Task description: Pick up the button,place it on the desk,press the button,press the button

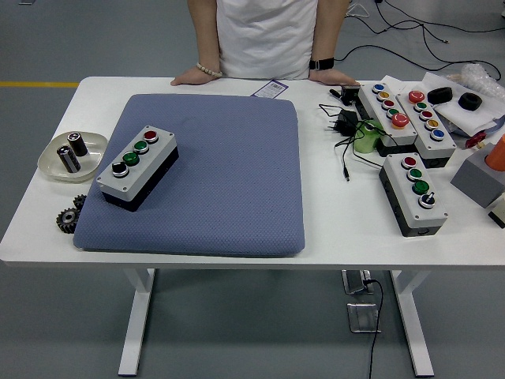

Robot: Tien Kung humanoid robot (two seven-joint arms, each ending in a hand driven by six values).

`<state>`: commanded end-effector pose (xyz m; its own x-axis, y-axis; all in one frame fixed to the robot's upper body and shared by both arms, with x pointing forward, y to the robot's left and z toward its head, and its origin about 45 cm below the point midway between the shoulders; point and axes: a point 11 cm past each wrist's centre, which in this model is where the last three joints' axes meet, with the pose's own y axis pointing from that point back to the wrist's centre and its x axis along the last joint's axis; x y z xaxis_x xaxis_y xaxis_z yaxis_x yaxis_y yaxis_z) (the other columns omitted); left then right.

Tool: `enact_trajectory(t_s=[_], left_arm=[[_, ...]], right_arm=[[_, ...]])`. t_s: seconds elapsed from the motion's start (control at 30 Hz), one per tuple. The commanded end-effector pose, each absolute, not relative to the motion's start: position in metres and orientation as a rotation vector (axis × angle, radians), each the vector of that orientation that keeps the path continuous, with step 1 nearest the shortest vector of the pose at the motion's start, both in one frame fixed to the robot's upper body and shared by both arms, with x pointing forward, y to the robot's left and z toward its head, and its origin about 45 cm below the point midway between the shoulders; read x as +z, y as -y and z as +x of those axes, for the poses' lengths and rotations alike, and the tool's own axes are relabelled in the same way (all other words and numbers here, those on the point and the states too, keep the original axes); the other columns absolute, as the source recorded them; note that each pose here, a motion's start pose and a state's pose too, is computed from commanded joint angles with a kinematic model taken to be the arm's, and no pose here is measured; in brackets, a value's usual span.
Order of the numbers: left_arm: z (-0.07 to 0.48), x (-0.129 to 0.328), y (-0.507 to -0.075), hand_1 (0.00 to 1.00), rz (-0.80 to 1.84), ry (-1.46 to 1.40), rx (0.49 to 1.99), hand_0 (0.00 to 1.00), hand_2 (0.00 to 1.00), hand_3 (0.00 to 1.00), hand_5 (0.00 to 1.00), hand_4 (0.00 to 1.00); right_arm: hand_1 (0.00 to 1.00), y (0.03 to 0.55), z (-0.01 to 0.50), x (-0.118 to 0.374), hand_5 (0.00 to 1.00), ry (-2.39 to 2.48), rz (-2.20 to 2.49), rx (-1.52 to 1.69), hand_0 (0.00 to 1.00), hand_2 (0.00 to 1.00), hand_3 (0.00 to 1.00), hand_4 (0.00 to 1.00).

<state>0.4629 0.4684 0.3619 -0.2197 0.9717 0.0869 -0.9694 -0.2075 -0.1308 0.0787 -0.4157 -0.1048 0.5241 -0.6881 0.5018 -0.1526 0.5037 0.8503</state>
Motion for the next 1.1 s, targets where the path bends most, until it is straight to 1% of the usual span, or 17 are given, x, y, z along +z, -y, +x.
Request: enact_trajectory(t_s=[0.37, 0.4, 0.57, 0.6, 0.77, 0.8, 0.9, 0.97, 1.0, 1.1], left_arm=[[0.463, 0.356, -0.47, 0.845, 0.032, 0.183, 1.779, 0.756, 0.878, 0.846, 0.998, 0.884], [0.463, 0.356, -0.469, 0.855, 0.053, 0.198, 1.778, 0.77, 0.886, 0.852, 0.998, 0.872], [0.464, 0.358, -0.47, 0.855, 0.232, 0.316, 1.811, 0.77, 0.886, 0.852, 0.998, 0.872], [0.464, 0.358, -0.47, 0.913, 0.264, 0.337, 1.815, 0.857, 0.941, 0.924, 0.998, 0.953], [0.468, 0.36, -0.463, 0.913, 0.476, 0.472, 1.825, 0.857, 0.941, 0.924, 0.998, 0.953], [0.469, 0.359, -0.46, 0.978, 0.517, 0.494, 1.809, 0.942, 0.998, 0.993, 0.937, 0.998], [0.472, 0.356, -0.449, 0.978, 0.654, 0.562, 1.75, 0.942, 0.998, 0.993, 0.937, 0.998], [0.473, 0.351, -0.437, 0.978, 0.763, 0.608, 1.685, 0.942, 0.998, 0.993, 0.937, 0.998], [0.473, 0.349, -0.433, 0.998, 0.818, 0.636, 1.658, 0.986, 0.998, 0.998, 0.91, 0.998], [0.473, 0.338, -0.417, 0.998, 0.977, 0.713, 1.554, 0.986, 0.998, 0.998, 0.91, 0.998]], right_arm=[[0.74, 0.416, 0.08, -0.105, 0.212, 0.99, 1.019, -0.391, 0.737, 0.79, 0.734, 0.402], [0.741, 0.416, 0.08, -0.105, 0.213, 0.992, 1.019, -0.391, 0.738, 0.793, 0.733, 0.403], [0.741, 0.416, 0.08, -0.104, 0.213, 0.996, 1.018, -0.393, 0.738, 0.793, 0.733, 0.403], [0.74, 0.416, 0.08, -0.104, 0.213, 0.997, 1.018, -0.393, 0.738, 0.792, 0.733, 0.403], [0.74, 0.416, 0.079, -0.105, 0.213, 0.993, 1.019, -0.394, 0.738, 0.792, 0.733, 0.403], [0.74, 0.416, 0.079, -0.105, 0.212, 0.992, 1.019, -0.394, 0.735, 0.791, 0.733, 0.402], [0.74, 0.415, 0.079, -0.105, 0.212, 0.99, 1.019, -0.393, 0.735, 0.791, 0.733, 0.402], [0.74, 0.415, 0.079, -0.105, 0.212, 0.989, 1.019, -0.394, 0.735, 0.791, 0.733, 0.402], [0.736, 0.415, 0.079, -0.105, 0.214, 0.989, 1.019, -0.395, 0.734, 0.787, 0.732, 0.401], [0.736, 0.415, 0.079, -0.105, 0.214, 0.989, 1.021, -0.396, 0.734, 0.787, 0.732, 0.401]])
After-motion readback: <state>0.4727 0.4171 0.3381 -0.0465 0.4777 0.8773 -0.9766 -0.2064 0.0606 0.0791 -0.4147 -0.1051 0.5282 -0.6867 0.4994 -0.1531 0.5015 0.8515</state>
